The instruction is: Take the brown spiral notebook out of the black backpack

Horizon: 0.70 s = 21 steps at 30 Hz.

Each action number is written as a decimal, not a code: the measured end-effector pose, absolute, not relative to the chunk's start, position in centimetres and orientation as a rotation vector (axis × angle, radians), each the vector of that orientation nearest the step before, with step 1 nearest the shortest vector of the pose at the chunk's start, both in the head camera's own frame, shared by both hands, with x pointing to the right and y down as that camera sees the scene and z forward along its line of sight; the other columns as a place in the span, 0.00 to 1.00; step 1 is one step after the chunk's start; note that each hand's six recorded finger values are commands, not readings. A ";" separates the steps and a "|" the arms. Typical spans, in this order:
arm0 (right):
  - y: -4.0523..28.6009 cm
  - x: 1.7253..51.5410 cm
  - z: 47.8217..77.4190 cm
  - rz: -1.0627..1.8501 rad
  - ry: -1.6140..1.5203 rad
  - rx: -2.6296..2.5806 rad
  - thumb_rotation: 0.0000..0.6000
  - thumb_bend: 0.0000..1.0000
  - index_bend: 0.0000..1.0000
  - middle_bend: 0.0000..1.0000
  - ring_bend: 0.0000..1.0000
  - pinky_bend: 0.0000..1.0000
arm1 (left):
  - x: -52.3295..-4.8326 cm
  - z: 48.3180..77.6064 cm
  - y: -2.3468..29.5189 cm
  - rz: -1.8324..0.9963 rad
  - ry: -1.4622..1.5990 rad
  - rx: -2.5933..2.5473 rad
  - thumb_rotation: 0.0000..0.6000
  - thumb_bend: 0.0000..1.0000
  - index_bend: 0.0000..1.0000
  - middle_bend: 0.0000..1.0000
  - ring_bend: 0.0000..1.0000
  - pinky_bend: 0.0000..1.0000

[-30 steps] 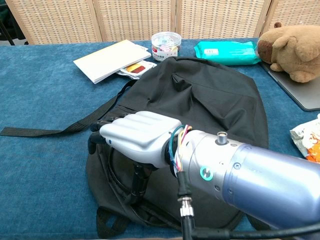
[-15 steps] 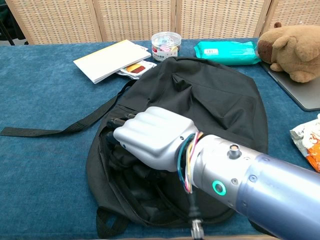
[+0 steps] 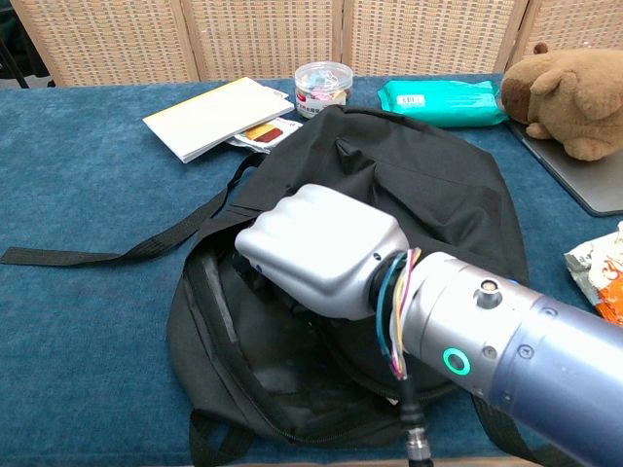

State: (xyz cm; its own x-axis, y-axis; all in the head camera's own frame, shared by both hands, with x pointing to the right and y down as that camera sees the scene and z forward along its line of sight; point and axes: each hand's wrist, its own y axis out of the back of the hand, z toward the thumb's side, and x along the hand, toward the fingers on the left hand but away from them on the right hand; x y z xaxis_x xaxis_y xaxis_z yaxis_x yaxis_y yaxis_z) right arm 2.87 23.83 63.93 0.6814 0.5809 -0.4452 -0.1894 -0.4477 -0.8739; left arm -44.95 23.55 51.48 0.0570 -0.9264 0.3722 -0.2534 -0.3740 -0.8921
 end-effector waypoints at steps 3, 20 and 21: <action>22.8 3.4 63.6 0.857 -0.349 -1.827 1.00 1.00 0.51 0.56 0.58 0.82 | -44.7 51.7 23.6 -1.347 1.175 -1.708 1.00 0.00 0.00 0.00 0.00 0.00; 13.1 9.9 62.2 0.746 -0.309 -1.687 1.00 1.00 0.51 0.56 0.58 0.82 | -38.1 54.4 23.2 -1.091 0.910 -1.881 1.00 0.00 0.11 0.00 0.00 0.02; 12.7 10.2 62.2 0.755 -0.308 -1.679 1.00 1.00 0.51 0.56 0.58 0.82 | -37.2 54.8 23.1 -1.052 0.883 -1.906 1.00 0.00 0.13 0.00 0.00 0.04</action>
State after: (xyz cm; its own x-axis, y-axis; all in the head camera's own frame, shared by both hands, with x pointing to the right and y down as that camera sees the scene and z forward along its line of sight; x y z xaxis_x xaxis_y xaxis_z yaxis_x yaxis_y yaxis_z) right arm 10.22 12.73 62.24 0.7535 0.5784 -0.3125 -0.1956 -0.2566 -0.9465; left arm -37.18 23.08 54.77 0.4181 -0.8378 0.3510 -0.1998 -0.4618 -0.8642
